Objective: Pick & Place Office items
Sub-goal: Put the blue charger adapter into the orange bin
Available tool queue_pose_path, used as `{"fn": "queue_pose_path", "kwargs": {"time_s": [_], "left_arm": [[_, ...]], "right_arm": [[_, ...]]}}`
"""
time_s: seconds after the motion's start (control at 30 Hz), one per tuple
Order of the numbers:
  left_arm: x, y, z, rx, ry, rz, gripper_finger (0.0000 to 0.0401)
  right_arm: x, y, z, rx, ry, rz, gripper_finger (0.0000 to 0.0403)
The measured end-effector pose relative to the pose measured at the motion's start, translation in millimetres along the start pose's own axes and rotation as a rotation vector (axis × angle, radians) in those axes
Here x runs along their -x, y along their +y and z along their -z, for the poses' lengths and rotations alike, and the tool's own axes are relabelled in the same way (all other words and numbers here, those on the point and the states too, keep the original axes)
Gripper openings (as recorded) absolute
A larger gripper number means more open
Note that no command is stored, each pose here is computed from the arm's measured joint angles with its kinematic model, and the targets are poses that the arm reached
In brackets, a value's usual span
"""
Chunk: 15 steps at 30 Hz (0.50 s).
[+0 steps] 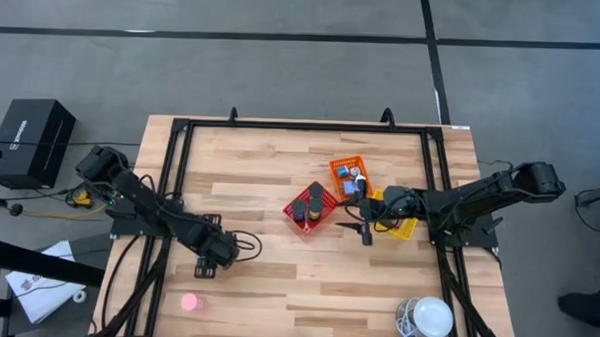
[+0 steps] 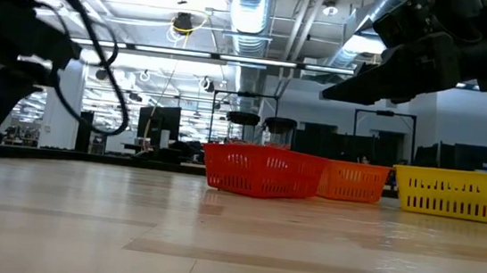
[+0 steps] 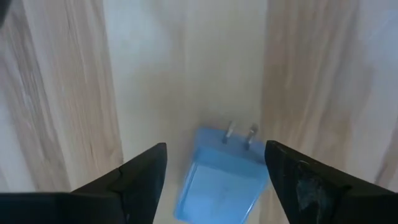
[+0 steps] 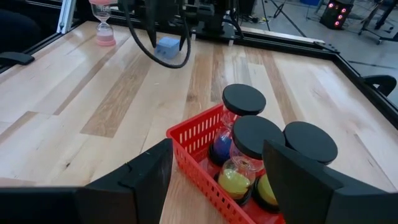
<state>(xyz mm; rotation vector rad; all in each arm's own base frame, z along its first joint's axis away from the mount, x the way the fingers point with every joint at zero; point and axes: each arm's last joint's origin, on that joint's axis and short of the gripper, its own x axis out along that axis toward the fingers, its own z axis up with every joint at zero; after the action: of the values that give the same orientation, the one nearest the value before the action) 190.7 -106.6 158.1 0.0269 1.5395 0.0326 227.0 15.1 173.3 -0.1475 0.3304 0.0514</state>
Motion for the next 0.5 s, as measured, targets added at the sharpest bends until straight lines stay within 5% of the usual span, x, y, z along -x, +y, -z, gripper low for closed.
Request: {"fn": "queue_pose_path", "kwargs": {"time_s": [0.5], "left_arm": [[0.4,-1.9,-0.3,-0.055,-0.009,0.007,0.0276]], "right_arm": [[0.0,0.0,0.0,0.0,0.0,0.0,0.024]]}}
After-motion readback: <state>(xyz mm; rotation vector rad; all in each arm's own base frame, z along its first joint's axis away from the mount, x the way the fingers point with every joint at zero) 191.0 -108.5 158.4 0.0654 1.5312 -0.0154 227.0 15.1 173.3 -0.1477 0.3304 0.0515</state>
